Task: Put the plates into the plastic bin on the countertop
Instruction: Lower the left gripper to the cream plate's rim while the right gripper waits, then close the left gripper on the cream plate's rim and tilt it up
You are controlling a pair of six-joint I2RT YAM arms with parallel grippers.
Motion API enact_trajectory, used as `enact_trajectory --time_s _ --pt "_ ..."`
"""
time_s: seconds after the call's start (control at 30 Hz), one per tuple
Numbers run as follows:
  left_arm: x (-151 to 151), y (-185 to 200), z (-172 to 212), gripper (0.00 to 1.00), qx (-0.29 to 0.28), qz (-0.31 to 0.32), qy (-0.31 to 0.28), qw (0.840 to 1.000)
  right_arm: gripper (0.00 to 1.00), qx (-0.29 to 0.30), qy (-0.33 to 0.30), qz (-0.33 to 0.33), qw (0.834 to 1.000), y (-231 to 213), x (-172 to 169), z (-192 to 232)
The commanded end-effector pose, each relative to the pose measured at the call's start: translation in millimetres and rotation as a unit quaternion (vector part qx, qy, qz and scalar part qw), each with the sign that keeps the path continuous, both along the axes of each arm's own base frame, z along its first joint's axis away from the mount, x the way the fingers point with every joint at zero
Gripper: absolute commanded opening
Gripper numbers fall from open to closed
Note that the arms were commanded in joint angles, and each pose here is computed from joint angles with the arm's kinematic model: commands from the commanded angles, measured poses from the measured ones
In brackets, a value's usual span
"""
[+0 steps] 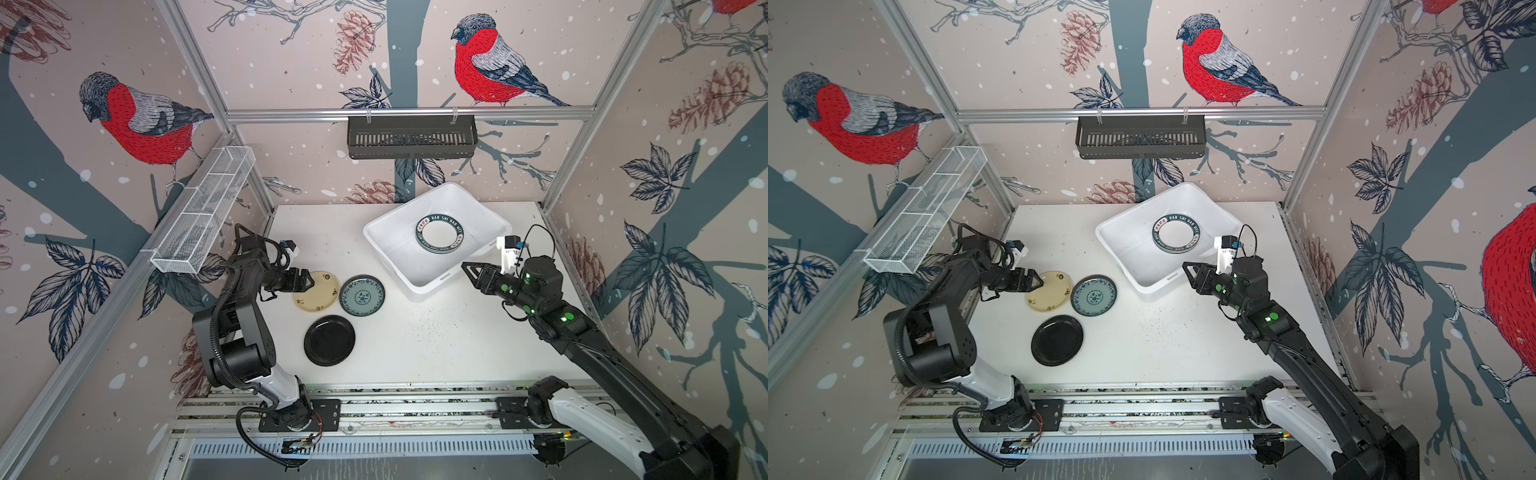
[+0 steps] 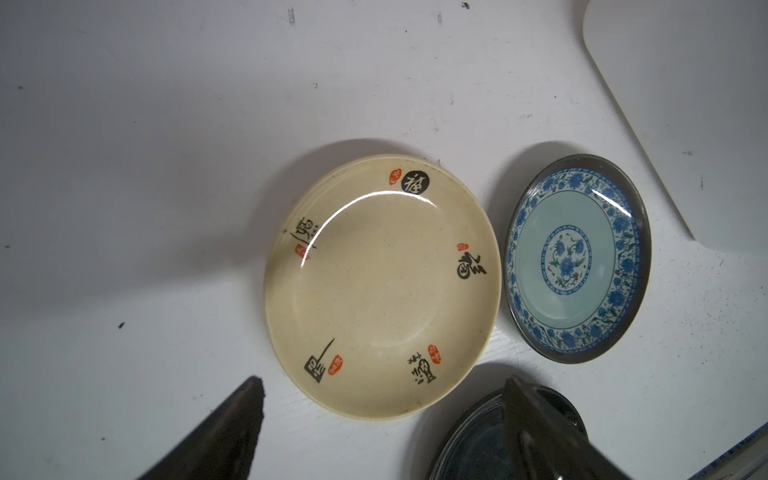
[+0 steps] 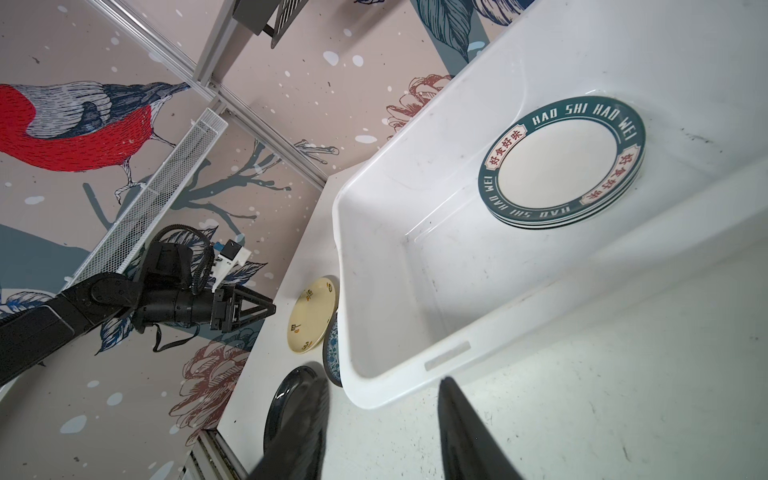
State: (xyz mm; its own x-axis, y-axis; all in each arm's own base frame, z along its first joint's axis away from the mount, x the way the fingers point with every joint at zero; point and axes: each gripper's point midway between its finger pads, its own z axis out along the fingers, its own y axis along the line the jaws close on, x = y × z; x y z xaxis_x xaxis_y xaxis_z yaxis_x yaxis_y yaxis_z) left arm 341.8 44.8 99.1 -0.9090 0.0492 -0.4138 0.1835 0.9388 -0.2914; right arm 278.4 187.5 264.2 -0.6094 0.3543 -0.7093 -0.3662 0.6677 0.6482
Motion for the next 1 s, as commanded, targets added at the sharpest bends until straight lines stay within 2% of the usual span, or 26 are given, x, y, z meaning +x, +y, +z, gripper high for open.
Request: enact_trajectory --time_s 0.0,0.17,0.27,0.37,0.5,0.73,0.97 --pt "-1 5 -7 0.86 0.004 0.001 0.009 1.0 0.45 0.011 -0.026 -0.012 1.0 -1 7 14" --pt "-6 15 -21 0.81 -0.008 0.018 0.025 0.999 0.44 0.014 -0.025 -0.008 1.0 2 8 11" --pt "-8 23 -29 0.75 -0.023 0.031 0.036 0.999 0.44 0.014 -0.027 -0.009 1.0 2 9 11" --pt "-7 30 -34 0.73 -0.048 0.046 0.042 0.997 0.44 0.015 -0.028 -0.008 0.999 3 9 11" --pt "-7 27 -43 0.6 -0.082 0.035 0.053 0.995 0.44 0.016 -0.026 -0.009 1.0 2 8 9" --pt "-4 26 -56 0.55 -0.1 0.03 0.062 0.993 0.43 0.018 -0.022 -0.012 1.0 1 7 4" --pt "0 25 -66 0.45 -0.118 0.031 0.07 0.99 0.43 0.017 -0.019 -0.01 1.0 4 10 0"
